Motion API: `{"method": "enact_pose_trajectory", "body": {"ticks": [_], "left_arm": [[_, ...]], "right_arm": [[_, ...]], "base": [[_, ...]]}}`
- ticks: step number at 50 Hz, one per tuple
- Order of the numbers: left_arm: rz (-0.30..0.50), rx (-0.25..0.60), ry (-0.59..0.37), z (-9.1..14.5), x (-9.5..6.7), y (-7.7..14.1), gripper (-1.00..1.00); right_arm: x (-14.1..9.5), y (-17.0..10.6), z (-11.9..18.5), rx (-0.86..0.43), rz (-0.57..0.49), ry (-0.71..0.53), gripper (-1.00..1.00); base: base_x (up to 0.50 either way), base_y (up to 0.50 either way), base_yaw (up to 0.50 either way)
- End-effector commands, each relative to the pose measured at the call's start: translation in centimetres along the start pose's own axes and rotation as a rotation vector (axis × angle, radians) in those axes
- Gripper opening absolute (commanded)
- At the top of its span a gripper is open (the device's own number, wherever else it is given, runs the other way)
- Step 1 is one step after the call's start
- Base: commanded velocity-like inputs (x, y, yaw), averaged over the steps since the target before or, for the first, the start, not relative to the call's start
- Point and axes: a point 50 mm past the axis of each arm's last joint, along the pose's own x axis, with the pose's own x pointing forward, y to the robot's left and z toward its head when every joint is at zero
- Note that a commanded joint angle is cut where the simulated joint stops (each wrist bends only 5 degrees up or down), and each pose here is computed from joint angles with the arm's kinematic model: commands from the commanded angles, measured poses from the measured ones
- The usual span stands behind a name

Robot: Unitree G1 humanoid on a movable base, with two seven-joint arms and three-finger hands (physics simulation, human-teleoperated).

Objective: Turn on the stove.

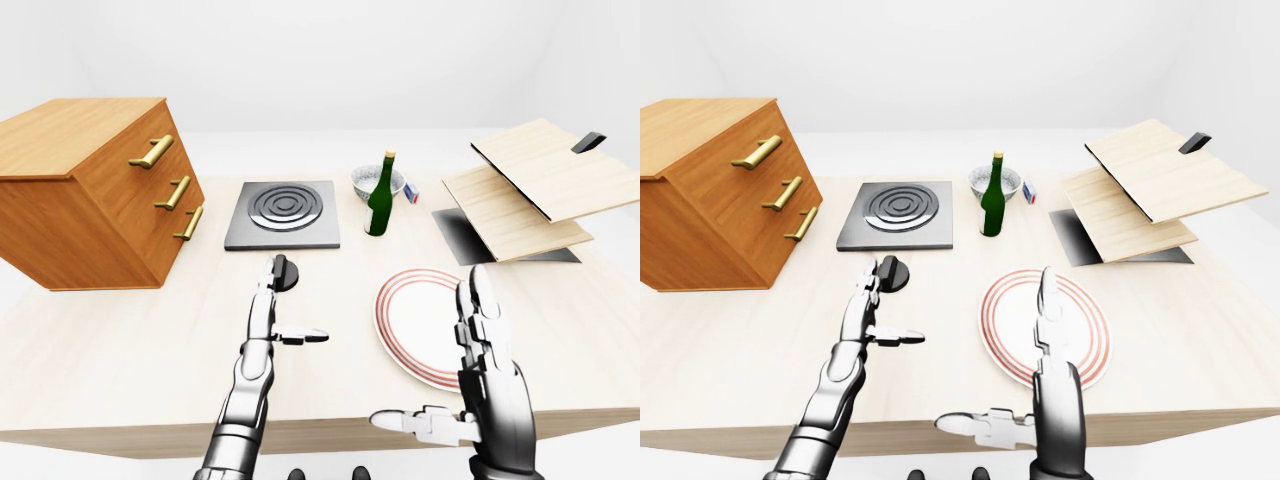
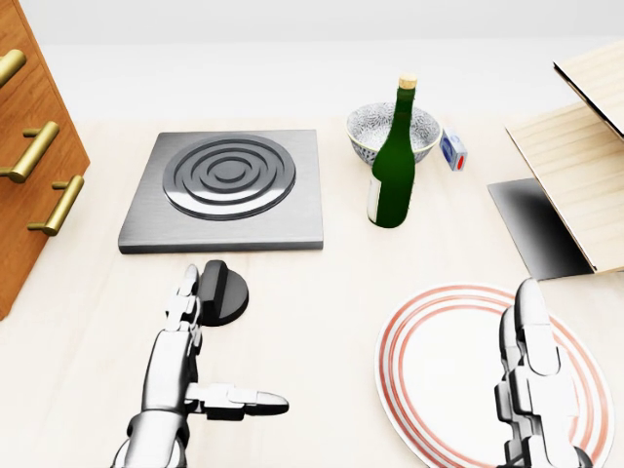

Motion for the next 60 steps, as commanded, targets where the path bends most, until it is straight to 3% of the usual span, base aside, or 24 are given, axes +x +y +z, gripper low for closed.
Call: {"method": "enact_pose_trajectory", "body": {"ticks": [1, 19, 25, 31, 40, 49, 55, 58, 60], "left_arm": [[-0.011, 0.027, 0.095, -1.7, 1.1, -0.7, 1.00], [-0.022, 0.023, 0.127, -2.2, 1.5, -0.9, 1.00], [-0.068, 0.030, 0.178, -2.7, 2.3, -2.4, 1.00], [-0.143, 0.068, 0.190, -1.8, 3.7, -5.7, 1.00], [-0.212, 0.133, 0.277, -2.6, 3.7, -9.0, 1.00], [-0.239, 0.139, 0.283, -2.7, 3.3, -9.9, 1.00], [-0.266, 0.106, 0.186, -1.6, 2.5, -10.3, 1.00], [-0.303, 0.054, 0.013, 1.2, 0.6, -10.5, 1.00], [-0.315, 0.053, 0.006, 1.7, -0.2, -10.6, 1.00]], "right_arm": [[-0.1, -0.2, 0.1, 0.001, -0.005, 0.003, 1.00], [-0.2, -0.2, 0.2, 0.004, -0.002, 0.004, 1.00], [-0.2, -0.2, 0.3, 0.010, 0.001, 0.001, 1.00], [-0.4, -0.5, 0.4, 0.004, -0.003, 0.012, 1.00], [-0.6, -0.9, 0.6, 0.012, -0.006, 0.024, 1.00], [-0.9, -1.1, 0.6, 0.006, -0.008, 0.040, 1.00], [-1.0, -1.0, 0.5, 0.000, -0.005, 0.045, 1.00], [-0.9, -0.9, 0.6, 0.005, -0.002, 0.038, 1.00], [-0.9, -0.9, 0.6, 0.004, -0.002, 0.036, 1.00]], "base": [[0.00, 0.00, 0.00], [0.00, 0.00, 0.00], [0.01, 0.00, 0.00], [0.01, 0.00, 0.00], [0.00, 0.00, 0.00], [0.00, 0.00, 0.00], [0.00, 0.00, 0.00], [0.00, 0.00, 0.00], [0.00, 0.00, 0.00]]}}
